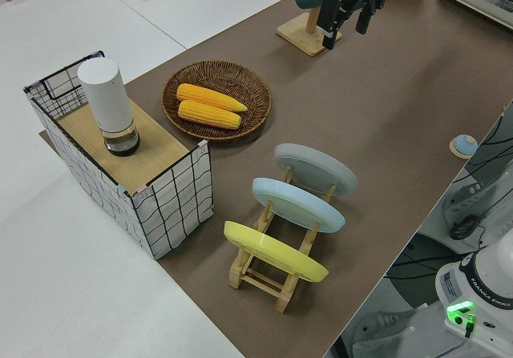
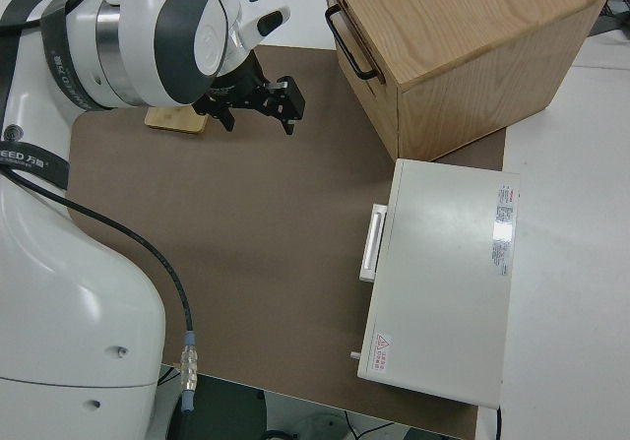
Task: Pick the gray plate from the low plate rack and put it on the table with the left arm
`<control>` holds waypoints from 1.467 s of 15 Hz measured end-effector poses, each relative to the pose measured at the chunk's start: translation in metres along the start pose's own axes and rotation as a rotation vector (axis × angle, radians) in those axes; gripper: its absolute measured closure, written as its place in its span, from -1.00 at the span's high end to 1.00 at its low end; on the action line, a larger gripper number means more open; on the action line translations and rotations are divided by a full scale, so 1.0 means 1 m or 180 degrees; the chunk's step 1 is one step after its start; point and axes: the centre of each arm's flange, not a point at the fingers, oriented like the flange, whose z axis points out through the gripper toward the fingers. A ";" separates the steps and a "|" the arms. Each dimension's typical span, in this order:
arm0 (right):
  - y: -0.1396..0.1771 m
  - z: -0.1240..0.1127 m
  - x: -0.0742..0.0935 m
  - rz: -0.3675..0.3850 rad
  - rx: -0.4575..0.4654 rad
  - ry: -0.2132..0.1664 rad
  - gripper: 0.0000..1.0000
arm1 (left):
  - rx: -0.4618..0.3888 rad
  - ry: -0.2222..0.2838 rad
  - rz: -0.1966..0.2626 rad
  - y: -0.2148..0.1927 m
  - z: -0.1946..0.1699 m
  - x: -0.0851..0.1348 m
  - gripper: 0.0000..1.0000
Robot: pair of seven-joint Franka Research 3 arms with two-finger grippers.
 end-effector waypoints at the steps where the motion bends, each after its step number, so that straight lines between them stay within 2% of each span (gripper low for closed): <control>1: 0.000 0.000 0.000 0.0000 0.0000 0.0000 0.97 | -0.0002 -0.0005 0.0004 -0.009 0.001 -0.002 1.00; 5: 0.000 0.000 0.000 0.0000 0.0000 0.0000 0.97 | 0.0043 -0.0007 -0.0007 -0.034 0.011 -0.015 1.00; 9: 0.000 0.000 0.000 0.0000 0.0000 0.0000 0.97 | 0.0094 0.0032 -0.0085 -0.047 0.025 -0.039 1.00; 15: 0.000 0.000 0.000 0.0000 0.0000 0.0000 0.97 | 0.0120 0.0208 -0.0085 -0.093 0.060 -0.072 1.00; 22: 0.000 0.000 0.000 0.0000 0.0000 0.0000 0.97 | 0.0116 0.0255 -0.0079 -0.092 0.103 -0.084 1.00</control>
